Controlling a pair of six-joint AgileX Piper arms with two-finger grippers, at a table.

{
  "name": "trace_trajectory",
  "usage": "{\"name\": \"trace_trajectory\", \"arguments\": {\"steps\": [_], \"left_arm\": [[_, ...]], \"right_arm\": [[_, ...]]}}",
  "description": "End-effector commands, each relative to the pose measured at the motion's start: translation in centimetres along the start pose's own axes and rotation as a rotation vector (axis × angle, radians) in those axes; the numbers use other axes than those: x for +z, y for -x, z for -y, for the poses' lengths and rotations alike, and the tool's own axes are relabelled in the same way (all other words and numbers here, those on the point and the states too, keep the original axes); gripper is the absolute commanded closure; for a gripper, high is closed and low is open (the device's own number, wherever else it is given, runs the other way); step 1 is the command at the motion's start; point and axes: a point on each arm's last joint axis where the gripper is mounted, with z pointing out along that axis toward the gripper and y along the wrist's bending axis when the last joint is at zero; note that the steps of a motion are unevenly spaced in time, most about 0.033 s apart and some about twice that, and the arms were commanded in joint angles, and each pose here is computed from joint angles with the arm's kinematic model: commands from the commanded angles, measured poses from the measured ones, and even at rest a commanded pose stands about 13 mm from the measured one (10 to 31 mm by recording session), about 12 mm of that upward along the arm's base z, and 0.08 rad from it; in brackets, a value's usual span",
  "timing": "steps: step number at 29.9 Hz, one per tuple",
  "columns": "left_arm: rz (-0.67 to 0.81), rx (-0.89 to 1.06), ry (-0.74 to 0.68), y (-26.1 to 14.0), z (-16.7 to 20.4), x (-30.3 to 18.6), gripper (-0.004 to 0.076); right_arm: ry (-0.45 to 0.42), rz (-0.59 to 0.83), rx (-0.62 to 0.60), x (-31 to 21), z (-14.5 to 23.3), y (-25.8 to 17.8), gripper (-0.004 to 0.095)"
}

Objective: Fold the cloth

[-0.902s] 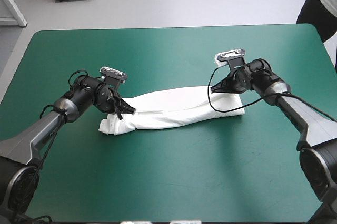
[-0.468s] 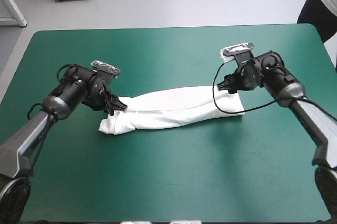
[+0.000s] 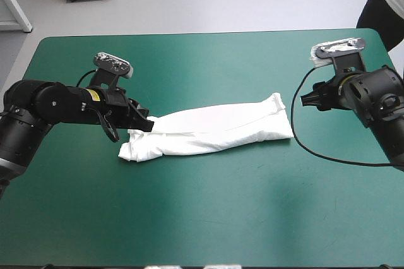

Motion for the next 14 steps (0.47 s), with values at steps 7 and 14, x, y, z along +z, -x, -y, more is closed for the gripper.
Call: {"name": "trace_trajectory", "arguments": {"steps": [7,14], "left_arm": [[0.123,0.053,-0.245,2.8,1.4,3.2,0.0734],[-0.024,0.084,-0.278,3.1,2.7,12.6,0.0734]], "right_arm": [[0.105,0.037,0.243,-0.2,4.2,0.2,0.0291],[0.322,-0.016,0.321,3.7,4.5,0.8,0.0291]]}}
